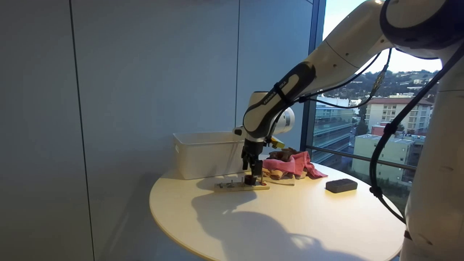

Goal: Move the rings to the fifth stick, then move them up the line

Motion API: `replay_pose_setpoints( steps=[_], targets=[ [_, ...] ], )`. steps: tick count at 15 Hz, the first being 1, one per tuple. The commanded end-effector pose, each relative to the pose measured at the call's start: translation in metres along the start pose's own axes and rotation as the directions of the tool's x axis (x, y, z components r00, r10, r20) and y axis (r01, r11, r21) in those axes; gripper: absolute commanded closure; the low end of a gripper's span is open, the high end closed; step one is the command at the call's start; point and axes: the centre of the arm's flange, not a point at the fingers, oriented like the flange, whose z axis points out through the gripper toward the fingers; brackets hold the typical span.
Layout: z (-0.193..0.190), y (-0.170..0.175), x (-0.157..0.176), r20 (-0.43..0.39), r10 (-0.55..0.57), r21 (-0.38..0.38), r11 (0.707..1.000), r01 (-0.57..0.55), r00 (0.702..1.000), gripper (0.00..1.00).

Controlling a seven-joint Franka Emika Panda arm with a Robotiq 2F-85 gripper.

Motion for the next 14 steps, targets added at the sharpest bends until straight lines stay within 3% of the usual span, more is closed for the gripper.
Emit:
replay_pose_setpoints(
  steps=[1,3,9,14],
  targets=[
    [0.000,0.011,0.002,0.011,-0.020,0.035,0.999,0.020,1.000,0.00],
    [0.002,0.010,0.003,0.013,-0.029,0.043,0.999,0.028,1.000,0.26],
    [0.003,0.008,0.004,0.017,-0.047,0.063,0.997,0.046,0.999,0.71],
    [-0.011,-0.003,0.002,0.027,-0.068,0.059,0.996,0.066,0.997,0.73]
  ],
)
